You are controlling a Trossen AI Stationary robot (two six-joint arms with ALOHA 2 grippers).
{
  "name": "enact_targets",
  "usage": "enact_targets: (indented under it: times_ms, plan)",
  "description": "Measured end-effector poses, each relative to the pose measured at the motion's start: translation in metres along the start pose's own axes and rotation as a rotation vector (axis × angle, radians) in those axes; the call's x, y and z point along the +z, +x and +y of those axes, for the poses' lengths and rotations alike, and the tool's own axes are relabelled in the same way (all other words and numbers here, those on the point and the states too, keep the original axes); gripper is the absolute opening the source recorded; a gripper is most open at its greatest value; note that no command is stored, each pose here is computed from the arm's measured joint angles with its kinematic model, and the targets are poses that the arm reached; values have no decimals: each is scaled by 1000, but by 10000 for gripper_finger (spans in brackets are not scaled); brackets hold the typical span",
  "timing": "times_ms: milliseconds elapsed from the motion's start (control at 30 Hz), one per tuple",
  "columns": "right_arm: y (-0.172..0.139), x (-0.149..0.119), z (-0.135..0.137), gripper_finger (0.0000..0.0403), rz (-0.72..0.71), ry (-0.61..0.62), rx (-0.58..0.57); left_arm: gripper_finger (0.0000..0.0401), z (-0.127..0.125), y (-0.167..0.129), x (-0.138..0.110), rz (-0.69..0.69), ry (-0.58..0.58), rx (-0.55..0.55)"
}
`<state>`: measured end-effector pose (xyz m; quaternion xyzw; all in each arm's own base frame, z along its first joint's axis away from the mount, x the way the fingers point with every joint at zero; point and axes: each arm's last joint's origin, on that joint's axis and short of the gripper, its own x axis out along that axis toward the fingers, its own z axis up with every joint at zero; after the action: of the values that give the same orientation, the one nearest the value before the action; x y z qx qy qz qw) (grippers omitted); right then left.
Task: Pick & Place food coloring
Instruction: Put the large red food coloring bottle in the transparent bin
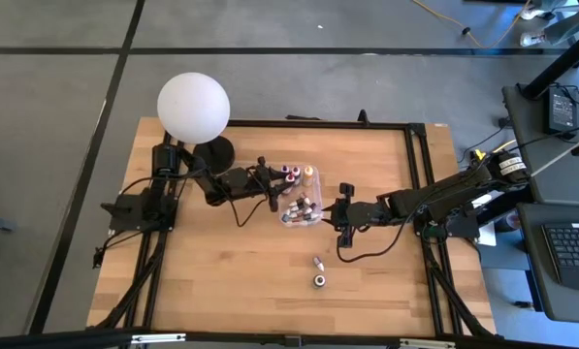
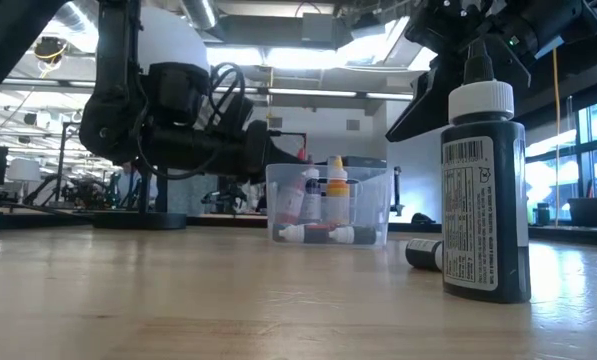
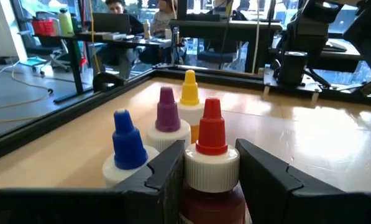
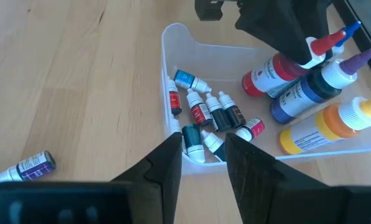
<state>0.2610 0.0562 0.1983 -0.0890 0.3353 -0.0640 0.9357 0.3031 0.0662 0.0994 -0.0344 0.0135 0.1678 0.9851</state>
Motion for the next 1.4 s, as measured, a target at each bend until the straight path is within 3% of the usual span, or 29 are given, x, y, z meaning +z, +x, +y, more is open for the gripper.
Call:
enact_targets:
  times_ms: [633, 1000, 1400]
  plan:
    - [0, 0, 0, 126, 1, -1, 8, 141, 0, 0, -1, 6, -32, 0]
    - [0, 0, 0, 126, 1, -1, 8, 167, 0, 0, 0, 5, -76, -5]
    - [0, 0, 0, 126, 1, 1, 9, 171, -3, 0, 4, -15, -70, -85]
